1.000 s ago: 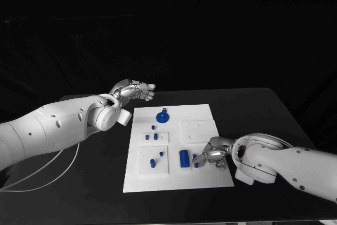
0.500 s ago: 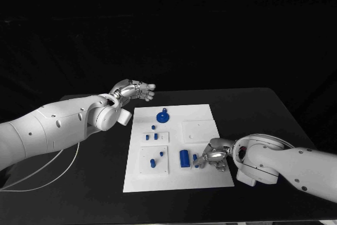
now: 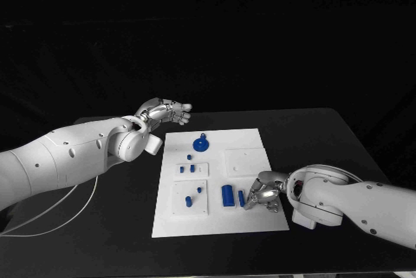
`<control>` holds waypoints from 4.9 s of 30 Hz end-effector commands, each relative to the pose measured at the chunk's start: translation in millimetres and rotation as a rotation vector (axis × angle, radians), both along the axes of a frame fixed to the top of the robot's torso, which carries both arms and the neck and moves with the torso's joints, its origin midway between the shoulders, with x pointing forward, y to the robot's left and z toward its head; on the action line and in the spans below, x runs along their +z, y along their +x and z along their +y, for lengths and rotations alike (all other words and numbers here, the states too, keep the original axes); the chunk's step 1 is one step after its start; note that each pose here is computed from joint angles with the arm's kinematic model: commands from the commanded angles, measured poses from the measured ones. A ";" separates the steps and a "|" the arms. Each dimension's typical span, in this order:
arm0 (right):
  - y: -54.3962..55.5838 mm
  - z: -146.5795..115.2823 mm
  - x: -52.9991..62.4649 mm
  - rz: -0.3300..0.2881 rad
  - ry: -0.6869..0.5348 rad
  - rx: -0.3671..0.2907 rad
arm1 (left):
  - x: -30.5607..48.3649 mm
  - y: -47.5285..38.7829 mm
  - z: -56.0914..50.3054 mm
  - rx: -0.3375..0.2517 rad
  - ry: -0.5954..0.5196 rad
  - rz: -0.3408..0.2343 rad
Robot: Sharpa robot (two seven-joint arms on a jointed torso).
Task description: Assemble the parts on the task board
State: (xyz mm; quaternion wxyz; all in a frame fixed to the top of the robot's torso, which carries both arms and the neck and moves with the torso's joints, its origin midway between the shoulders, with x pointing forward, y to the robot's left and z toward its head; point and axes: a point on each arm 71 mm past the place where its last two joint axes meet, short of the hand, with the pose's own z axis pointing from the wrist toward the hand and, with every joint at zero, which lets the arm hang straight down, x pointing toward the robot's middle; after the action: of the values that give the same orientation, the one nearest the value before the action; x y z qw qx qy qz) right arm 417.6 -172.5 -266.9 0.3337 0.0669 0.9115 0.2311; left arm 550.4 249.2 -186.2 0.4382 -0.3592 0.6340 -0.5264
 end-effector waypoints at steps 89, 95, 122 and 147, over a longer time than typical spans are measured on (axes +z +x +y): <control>50.5 -27.7 31.2 -0.049 0.275 -0.084 | 1.5 4.5 4.0 0.039 -0.027 -0.015; 90.3 -47.0 56.2 -0.176 0.457 -0.175 | 2.9 8.3 14.0 0.095 -0.054 -0.031; 173.2 -77.4 75.0 -0.322 0.834 -0.498 | 1.5 27.3 14.7 0.186 -0.135 -0.030; 69.2 -26.8 45.7 -0.428 1.035 -0.737 | -37.7 -78.1 -52.2 0.335 -0.196 -0.025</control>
State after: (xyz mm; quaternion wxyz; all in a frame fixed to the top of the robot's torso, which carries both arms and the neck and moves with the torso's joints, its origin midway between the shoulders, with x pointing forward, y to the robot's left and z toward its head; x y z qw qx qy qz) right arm 489.0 -190.6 -225.3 0.4379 0.4454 0.5647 0.5394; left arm 474.4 191.5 -228.1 0.4364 -0.4906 0.5334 -0.5333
